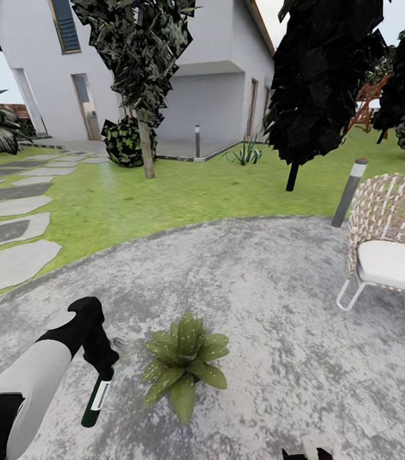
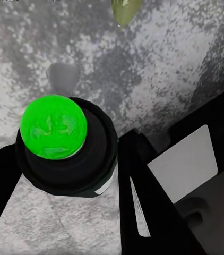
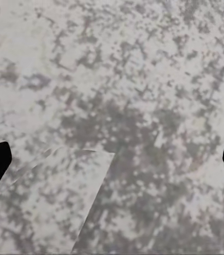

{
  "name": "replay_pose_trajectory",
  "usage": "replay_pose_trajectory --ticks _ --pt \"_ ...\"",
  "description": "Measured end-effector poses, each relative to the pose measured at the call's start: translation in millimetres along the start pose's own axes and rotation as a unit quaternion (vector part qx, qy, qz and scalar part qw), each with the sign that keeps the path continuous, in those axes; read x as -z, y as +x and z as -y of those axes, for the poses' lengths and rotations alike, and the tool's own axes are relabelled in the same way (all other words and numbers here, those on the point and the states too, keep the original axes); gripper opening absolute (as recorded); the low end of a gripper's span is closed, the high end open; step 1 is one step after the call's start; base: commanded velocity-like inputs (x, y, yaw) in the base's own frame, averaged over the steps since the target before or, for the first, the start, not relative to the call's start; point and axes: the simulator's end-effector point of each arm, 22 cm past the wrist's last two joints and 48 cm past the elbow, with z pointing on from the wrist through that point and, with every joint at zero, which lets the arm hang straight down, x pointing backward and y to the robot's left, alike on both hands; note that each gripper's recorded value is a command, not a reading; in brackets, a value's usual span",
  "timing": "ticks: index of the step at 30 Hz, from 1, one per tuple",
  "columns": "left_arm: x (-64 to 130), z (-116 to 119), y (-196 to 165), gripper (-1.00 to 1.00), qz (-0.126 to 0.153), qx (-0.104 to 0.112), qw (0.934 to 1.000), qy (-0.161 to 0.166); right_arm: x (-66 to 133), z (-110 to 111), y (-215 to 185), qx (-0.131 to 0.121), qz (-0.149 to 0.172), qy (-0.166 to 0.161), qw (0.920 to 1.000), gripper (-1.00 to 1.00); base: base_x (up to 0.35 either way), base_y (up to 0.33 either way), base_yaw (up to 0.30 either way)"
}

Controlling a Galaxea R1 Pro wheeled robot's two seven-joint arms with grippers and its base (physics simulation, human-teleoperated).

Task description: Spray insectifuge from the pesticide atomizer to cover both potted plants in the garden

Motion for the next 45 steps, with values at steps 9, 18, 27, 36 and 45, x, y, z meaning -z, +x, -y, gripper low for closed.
replay_pose_trajectory --ticks 9,18,27,36,45 --pt "-5.2 -2.5 1.3 -1.0 -0.005 0.002 1.0 0.002 -1.1 -0.6 5.6 0.001 -0.006 0.0 1.0 1.0 0.101 -0.252 0.15" --pt "-10.2 1.1 -0.7 -1.0 -0.008 0.0 0.9999 0.006 -1.7 -1.0 9.3 0.001 -0.01 0.0 1.0 1.0 0.154 -0.233 0.24" --pt "-13.5 -5.8 6.0 -1.0 -0.013 0.004 0.9999 0.007 -2.2 -1.4 12.2 0.001 -0.013 -0.001 0.9999 1.0 0.008 -0.024 0.252" --pt "-25.6 -8.3 12.2 -1.0 -0.016 0.007 0.9999 0.001 -2.6 1.9 12.4 0.0 -0.013 0.003 0.9999 1.0 0.0 -0.028 0.265" --pt "-25.9 -7.8 11.2 -1.0 -0.013 0.008 0.9999 0.002 -2.5 5.3 13.4 0.008 -0.014 0.003 0.9999 1.0 0.0 -0.249 0.028"
